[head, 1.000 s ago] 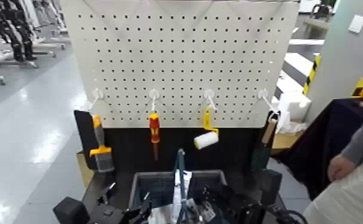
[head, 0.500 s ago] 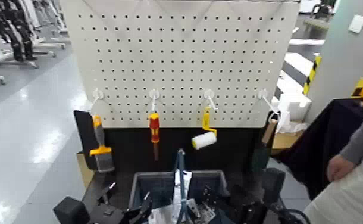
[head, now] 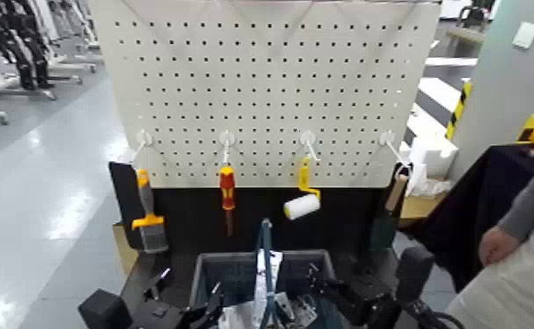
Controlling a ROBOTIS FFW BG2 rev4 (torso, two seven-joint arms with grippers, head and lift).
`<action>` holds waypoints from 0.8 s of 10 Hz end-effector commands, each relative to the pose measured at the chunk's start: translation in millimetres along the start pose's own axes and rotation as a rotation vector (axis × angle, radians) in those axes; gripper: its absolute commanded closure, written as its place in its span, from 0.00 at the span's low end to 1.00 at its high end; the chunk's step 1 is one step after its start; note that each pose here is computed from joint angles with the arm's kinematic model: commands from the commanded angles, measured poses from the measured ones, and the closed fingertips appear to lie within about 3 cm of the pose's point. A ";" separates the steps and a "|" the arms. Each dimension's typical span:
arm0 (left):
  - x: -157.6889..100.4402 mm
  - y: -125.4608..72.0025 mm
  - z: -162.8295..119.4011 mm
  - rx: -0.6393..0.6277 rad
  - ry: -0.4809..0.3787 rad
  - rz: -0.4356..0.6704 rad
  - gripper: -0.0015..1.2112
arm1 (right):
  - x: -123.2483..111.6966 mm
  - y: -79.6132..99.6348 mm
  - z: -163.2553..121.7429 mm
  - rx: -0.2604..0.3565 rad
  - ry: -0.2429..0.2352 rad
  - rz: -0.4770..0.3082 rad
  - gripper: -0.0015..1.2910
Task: Put the black wrench into the crate.
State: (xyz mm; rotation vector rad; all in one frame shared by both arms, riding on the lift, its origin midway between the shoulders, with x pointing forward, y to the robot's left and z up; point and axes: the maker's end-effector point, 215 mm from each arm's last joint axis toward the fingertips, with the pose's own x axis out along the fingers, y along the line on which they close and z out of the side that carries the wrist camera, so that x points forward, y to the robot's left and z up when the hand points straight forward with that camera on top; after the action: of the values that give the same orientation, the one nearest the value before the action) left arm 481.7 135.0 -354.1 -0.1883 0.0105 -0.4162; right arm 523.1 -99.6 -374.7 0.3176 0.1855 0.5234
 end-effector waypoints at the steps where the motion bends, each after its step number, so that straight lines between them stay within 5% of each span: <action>1: -1.1 2.2 0.8 0.002 -0.002 0.003 0.09 | -29.7 1.4 19.6 -0.146 -0.114 -0.096 0.10; 3: -3.2 4.9 1.6 0.004 -0.002 0.009 0.09 | -52.9 0.5 10.2 -0.175 -0.119 -0.136 0.10; 5: -7.9 7.9 -1.9 0.000 0.004 0.020 0.09 | -82.3 -4.3 14.0 -0.238 -0.159 -0.255 0.12; 8: -14.8 10.8 -6.0 -0.010 0.010 0.036 0.09 | -106.9 -6.9 9.3 -0.232 -0.169 -0.326 0.13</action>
State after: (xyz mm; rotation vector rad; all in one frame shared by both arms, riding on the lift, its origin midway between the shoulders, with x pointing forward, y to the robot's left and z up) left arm 473.0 148.6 -361.6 -0.1956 0.0238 -0.3828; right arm 441.9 -162.5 -359.8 0.1054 0.0114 0.1918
